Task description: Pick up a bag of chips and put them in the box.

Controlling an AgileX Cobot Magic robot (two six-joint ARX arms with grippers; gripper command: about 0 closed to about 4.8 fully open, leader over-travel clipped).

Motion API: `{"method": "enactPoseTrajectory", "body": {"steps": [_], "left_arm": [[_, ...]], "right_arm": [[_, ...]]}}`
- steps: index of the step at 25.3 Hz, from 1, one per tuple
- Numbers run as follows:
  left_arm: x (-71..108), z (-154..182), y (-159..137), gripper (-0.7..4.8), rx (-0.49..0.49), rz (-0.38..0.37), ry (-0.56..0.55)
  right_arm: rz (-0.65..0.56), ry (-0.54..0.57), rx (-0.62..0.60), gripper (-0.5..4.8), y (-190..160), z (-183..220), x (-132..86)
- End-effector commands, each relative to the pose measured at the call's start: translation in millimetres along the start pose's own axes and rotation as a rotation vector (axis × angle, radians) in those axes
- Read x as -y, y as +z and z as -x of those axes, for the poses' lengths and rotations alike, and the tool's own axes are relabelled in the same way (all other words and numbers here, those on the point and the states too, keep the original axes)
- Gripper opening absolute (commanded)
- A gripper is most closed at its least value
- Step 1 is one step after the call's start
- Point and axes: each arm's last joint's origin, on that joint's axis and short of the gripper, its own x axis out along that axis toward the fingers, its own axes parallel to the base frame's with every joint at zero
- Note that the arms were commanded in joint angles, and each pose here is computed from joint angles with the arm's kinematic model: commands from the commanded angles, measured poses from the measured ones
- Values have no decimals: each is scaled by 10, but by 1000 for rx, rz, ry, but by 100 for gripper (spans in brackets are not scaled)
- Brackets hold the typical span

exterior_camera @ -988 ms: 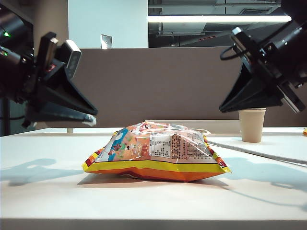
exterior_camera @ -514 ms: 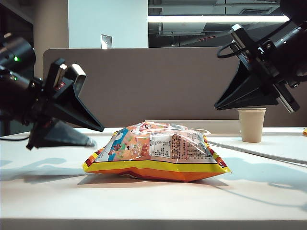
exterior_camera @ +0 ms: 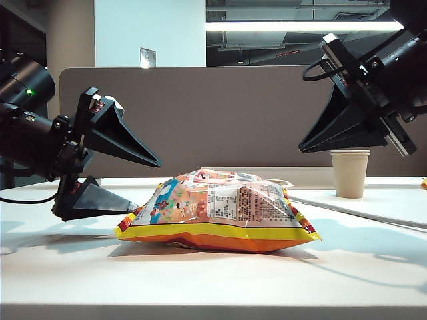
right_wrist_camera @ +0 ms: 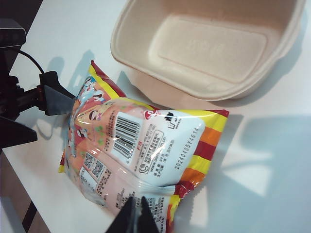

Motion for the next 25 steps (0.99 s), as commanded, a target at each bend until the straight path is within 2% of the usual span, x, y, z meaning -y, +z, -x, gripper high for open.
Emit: {"method": "enactPoseTrajectory", "body": {"steps": [1,5,17,25], "left_arm": [[-10,-23,65,479,5,-4,-29],[-42,-55,122,479,0,15,-57],[-16,-104,146,466,-16,-16,-128],[20,-219,120,466,-29,-45,-48]], "right_arm": [[34,18,32,14,47,9,-28],[80,54,44,14,68,8,-47],[206,136,41,13,77,10,-79],[209,135,45,13,81,10,-79]]}}
